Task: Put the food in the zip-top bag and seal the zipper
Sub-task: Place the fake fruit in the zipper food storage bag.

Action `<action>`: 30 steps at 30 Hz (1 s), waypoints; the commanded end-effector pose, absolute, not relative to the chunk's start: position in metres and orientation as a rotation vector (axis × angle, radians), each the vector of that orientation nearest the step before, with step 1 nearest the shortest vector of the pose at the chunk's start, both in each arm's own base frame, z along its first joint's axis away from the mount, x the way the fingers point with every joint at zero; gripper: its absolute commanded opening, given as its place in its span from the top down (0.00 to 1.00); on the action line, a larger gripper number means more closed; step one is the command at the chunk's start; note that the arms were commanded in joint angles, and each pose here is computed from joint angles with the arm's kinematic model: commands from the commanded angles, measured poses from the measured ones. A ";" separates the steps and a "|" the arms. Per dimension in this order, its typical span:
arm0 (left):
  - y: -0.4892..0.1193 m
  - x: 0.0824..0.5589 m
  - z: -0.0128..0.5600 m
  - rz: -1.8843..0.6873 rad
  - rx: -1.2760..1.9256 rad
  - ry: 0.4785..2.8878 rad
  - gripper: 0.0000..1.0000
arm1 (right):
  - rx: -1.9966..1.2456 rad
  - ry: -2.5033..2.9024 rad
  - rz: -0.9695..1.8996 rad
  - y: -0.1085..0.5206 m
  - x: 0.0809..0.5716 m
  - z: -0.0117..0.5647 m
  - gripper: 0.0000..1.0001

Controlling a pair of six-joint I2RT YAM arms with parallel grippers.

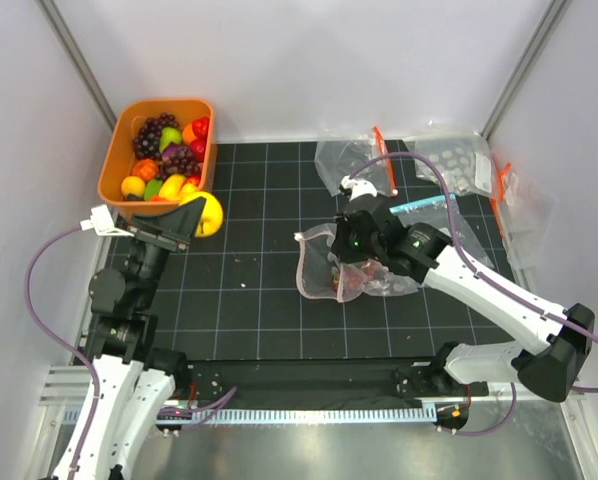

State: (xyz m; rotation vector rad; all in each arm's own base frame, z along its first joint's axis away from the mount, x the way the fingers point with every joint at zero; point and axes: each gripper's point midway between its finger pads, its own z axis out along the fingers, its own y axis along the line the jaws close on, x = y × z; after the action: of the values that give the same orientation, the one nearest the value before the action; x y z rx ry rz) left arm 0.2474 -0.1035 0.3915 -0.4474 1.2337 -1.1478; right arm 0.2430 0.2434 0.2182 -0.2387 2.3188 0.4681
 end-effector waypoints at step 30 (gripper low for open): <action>-0.319 0.234 0.270 -0.956 0.059 1.819 0.69 | -0.138 2.167 0.600 0.245 0.246 0.294 0.99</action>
State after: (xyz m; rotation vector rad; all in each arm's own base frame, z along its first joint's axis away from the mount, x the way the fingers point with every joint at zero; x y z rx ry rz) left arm 0.2161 -0.3238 0.2410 0.1253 1.9208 -0.9988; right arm 0.2479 0.2512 0.2558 -0.1972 2.2670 0.5322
